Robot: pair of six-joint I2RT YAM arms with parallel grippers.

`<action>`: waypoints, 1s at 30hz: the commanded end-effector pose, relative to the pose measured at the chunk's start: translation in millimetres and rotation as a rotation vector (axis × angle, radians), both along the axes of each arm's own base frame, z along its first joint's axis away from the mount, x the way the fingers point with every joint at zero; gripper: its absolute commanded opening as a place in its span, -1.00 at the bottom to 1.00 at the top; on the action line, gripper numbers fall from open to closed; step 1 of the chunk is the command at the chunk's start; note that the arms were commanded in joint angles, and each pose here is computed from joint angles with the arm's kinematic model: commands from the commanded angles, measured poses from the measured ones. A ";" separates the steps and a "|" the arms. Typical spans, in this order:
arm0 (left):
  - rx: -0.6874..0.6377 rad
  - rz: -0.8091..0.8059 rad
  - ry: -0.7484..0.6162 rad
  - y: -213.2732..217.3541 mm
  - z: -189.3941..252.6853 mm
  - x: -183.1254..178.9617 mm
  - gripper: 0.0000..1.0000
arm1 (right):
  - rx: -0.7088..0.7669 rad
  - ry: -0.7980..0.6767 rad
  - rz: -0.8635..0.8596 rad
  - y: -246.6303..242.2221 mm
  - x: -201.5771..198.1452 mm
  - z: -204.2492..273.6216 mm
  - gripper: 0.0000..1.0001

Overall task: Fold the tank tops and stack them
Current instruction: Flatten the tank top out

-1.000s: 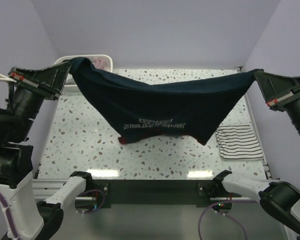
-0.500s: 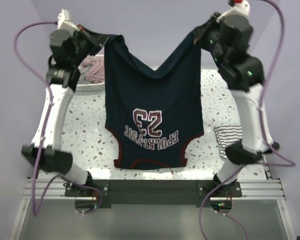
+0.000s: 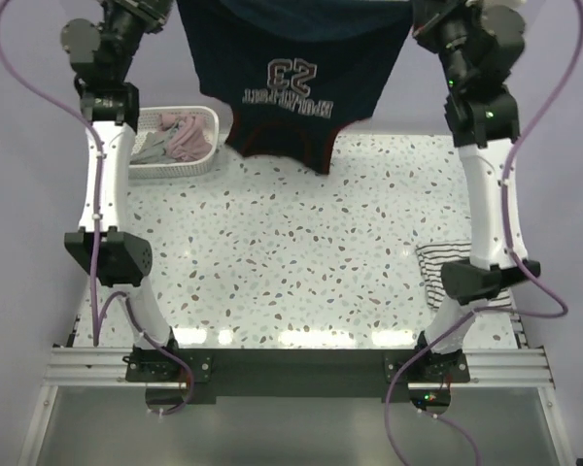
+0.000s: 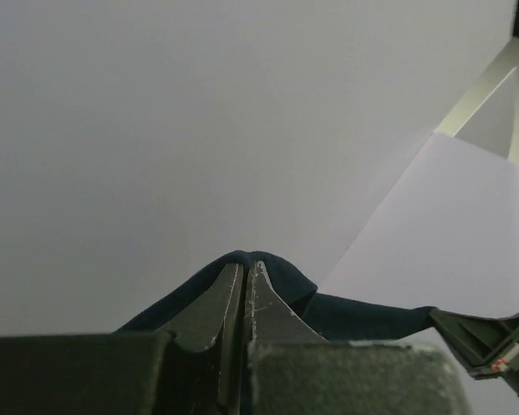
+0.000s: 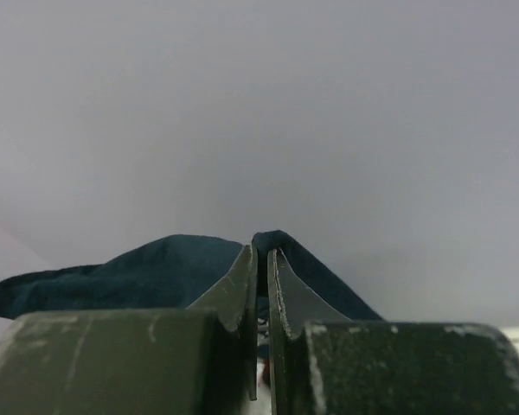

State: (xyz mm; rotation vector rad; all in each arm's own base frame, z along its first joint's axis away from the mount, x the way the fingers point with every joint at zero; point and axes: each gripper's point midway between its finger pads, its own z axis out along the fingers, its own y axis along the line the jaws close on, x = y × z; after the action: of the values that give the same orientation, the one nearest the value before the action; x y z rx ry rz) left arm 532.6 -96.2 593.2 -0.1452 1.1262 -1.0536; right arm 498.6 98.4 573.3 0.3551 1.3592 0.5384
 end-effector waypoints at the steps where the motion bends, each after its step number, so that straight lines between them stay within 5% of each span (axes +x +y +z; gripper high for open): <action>1: 0.051 -0.027 -0.323 4.0 83.2 -90.6 -1.00 | 0.009 -0.291 -0.009 -21.2 -84.9 95.5 -1.00; 3: 0.054 -0.046 -0.251 1.9 55.4 -77.9 -1.00 | 0.008 -0.271 0.000 -20.7 -92.5 83.5 -1.00; 9: 0.069 -0.120 -0.029 -12.7 -56.8 -75.1 -1.00 | -0.019 0.077 0.005 -18.2 -74.0 -68.2 -1.00; 13: 0.065 -0.175 0.215 -27.0 -175.7 -94.2 -1.00 | -0.022 0.429 0.037 -16.0 -101.0 -224.5 -1.00; 19: 0.180 -0.288 0.693 -71.7 -380.2 -186.2 -1.00 | 0.005 0.937 -0.001 -35.7 -238.7 -414.8 -1.00; 24: 0.219 -0.293 1.121 -65.7 -498.6 -271.7 -1.00 | 0.033 1.174 -0.009 -44.3 -332.6 -477.6 -1.00; 30: 0.286 -0.212 1.370 -43.8 -536.3 -315.7 -1.00 | 0.082 1.375 -0.005 -40.4 -376.8 -508.7 -1.00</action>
State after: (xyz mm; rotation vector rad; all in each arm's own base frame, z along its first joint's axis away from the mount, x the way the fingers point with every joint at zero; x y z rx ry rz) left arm 239.6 -153.6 72.4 -0.5444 2.4281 -1.0344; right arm 155.0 54.5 83.6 0.7686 2.5041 0.3242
